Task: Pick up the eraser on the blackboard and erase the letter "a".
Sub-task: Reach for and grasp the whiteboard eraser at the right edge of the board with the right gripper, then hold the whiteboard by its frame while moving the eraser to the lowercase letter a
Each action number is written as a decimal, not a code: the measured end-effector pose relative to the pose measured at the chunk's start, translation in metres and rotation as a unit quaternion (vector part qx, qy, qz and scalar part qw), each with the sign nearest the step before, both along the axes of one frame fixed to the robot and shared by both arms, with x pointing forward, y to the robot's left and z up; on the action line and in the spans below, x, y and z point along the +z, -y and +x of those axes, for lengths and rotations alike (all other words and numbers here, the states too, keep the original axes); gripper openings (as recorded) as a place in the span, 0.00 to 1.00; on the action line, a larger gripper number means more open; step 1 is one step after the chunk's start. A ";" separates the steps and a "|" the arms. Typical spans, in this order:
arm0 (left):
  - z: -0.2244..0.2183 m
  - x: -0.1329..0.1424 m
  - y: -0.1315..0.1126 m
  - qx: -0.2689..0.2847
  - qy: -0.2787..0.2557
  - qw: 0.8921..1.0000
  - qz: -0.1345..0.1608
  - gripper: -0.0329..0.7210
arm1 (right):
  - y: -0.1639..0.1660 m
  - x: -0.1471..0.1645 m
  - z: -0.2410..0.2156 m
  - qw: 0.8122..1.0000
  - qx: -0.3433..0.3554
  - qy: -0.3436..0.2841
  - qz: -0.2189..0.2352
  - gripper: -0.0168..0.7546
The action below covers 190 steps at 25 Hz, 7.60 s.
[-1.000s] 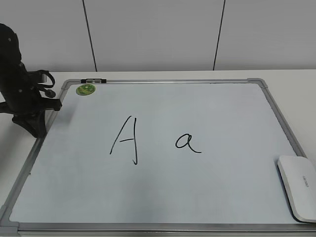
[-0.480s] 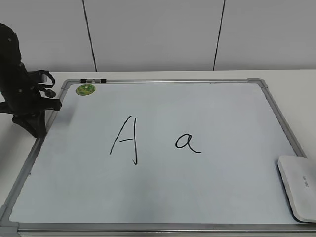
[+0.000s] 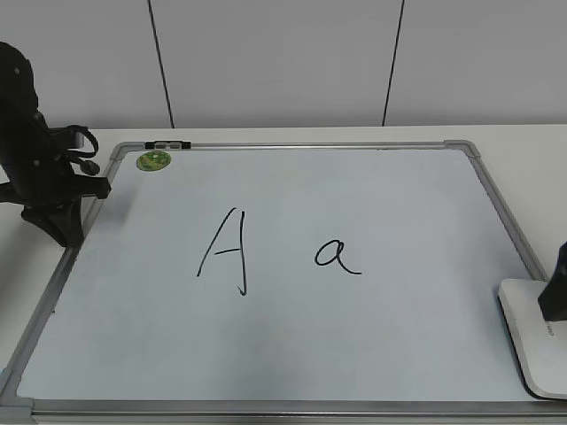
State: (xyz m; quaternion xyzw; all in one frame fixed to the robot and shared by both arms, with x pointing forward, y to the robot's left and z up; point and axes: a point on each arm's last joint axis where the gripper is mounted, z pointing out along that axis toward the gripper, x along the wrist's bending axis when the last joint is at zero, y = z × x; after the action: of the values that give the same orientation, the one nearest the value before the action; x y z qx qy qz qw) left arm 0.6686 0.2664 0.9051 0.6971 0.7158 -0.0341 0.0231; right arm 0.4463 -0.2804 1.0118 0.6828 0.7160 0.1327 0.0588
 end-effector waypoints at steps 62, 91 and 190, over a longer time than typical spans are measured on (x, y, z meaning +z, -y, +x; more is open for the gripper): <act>0.000 0.000 0.001 0.003 0.000 1.000 -0.006 0.14 | 0.002 -0.085 0.062 0.989 -0.101 -0.107 -0.014 0.74; 0.000 0.000 0.001 0.005 0.000 1.000 -0.008 0.16 | 0.002 -0.085 0.063 0.989 -0.094 -0.111 -0.016 0.71; 0.001 0.001 0.002 0.008 0.004 1.000 -0.013 0.18 | -0.161 -0.082 0.206 0.980 0.107 -0.167 0.024 0.70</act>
State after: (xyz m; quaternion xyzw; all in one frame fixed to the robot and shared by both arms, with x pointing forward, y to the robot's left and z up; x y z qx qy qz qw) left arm 0.6697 0.2640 0.9057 0.6913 0.7206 -0.0408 0.0354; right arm 0.6521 -0.1197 0.9297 0.6160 0.7812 0.0394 -0.0931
